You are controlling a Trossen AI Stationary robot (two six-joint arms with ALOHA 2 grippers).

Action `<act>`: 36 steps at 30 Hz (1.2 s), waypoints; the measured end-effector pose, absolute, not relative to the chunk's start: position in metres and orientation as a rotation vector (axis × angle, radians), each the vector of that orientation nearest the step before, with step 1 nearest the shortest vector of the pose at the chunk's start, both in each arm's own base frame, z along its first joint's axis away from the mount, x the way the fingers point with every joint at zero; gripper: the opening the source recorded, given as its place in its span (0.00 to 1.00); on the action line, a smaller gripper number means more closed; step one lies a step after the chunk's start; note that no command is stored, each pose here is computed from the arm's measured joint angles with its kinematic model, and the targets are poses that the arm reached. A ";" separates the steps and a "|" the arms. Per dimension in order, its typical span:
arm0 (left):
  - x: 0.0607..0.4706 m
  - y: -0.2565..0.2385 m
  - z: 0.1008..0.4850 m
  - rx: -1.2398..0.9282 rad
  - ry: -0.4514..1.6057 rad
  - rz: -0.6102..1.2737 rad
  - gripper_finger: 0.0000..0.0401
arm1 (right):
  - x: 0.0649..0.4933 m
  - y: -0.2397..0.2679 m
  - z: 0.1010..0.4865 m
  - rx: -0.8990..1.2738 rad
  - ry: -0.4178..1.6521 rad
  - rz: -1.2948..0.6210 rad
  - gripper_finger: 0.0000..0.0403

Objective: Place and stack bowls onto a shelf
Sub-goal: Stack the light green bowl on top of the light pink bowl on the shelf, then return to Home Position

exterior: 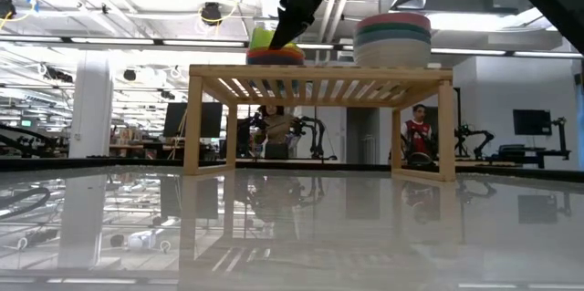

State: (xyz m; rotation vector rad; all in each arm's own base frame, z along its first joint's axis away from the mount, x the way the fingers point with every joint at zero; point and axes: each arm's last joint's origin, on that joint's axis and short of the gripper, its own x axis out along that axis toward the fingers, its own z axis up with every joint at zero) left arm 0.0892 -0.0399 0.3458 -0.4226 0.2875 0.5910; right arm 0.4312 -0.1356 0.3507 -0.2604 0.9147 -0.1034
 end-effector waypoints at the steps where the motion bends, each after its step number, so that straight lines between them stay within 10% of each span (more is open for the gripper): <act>1: 0.089 -0.040 0.346 -0.423 0.288 0.591 0.66 | 0.431 -0.135 0.350 -0.259 0.919 -0.101 0.06; 8: 0.089 -0.040 0.346 -0.426 0.282 0.595 0.66 | 0.426 -0.134 0.352 -0.256 0.946 -0.091 0.08; 27: 0.089 -0.039 0.346 -0.417 0.260 0.611 0.66 | 0.413 -0.130 0.380 -0.289 0.852 -0.110 0.54; 36: 0.088 -0.038 0.346 -0.421 0.246 0.632 0.66 | 0.379 -0.122 0.434 -0.242 0.693 -0.308 0.50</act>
